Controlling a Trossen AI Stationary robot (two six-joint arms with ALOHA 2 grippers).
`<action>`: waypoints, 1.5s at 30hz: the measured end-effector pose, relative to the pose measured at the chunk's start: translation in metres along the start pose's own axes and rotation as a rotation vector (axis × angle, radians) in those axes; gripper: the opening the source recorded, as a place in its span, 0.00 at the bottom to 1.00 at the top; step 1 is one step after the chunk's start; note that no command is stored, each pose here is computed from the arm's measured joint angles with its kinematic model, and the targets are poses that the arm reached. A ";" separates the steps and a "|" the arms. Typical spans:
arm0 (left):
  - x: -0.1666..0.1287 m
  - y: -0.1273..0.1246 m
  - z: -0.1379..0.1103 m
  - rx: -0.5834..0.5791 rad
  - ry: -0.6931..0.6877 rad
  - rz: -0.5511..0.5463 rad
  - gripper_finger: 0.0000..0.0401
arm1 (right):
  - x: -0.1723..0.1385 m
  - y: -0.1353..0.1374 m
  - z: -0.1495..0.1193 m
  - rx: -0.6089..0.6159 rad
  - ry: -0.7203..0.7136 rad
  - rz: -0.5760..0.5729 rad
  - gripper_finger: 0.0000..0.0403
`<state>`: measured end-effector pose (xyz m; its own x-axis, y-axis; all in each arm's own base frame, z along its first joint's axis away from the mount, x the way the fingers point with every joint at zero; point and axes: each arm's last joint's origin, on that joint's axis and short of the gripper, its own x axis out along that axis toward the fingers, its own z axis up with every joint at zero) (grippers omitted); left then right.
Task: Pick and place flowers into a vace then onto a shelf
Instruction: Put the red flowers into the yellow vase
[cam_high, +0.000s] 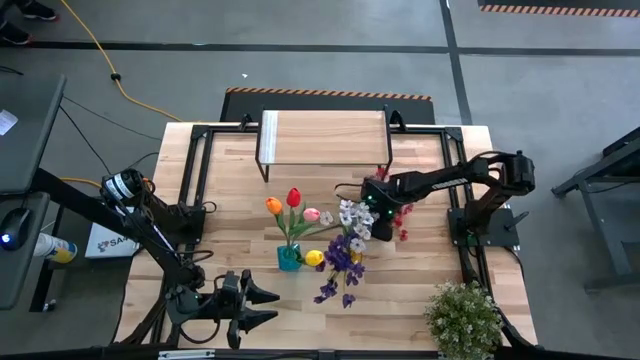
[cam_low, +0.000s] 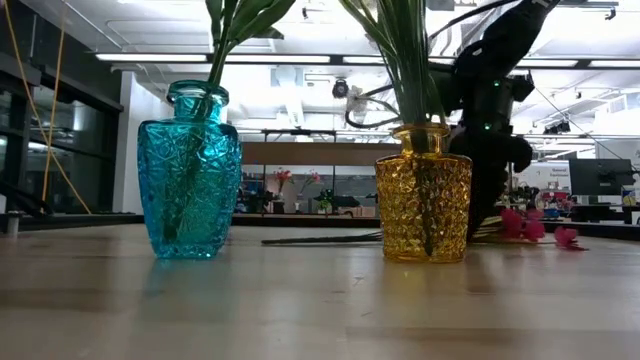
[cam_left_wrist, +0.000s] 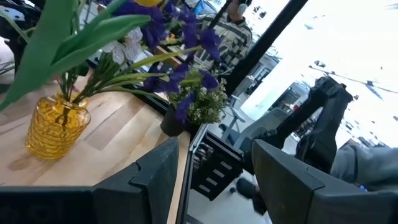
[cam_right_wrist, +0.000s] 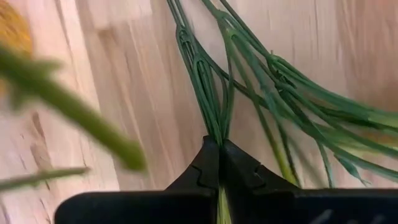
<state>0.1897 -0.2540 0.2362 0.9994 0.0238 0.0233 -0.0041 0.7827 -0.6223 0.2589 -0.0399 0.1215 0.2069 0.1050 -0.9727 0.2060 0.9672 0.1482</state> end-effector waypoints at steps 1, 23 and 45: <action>0.000 0.000 -0.001 0.006 0.005 -0.001 0.60 | -0.004 0.001 -0.002 0.001 0.000 -0.016 0.00; 0.000 0.002 -0.004 0.039 0.037 -0.009 0.60 | -0.067 0.002 -0.040 0.084 0.063 -0.223 0.00; 0.000 0.002 -0.004 0.042 0.039 -0.009 0.60 | -0.083 0.006 -0.063 0.136 0.212 -0.116 0.00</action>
<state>0.1897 -0.2549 0.2321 1.0000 -0.0068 -0.0025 0.0040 0.8085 -0.5885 0.1823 -0.0281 0.1922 -0.0274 0.0552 -0.9981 0.3462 0.9372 0.0423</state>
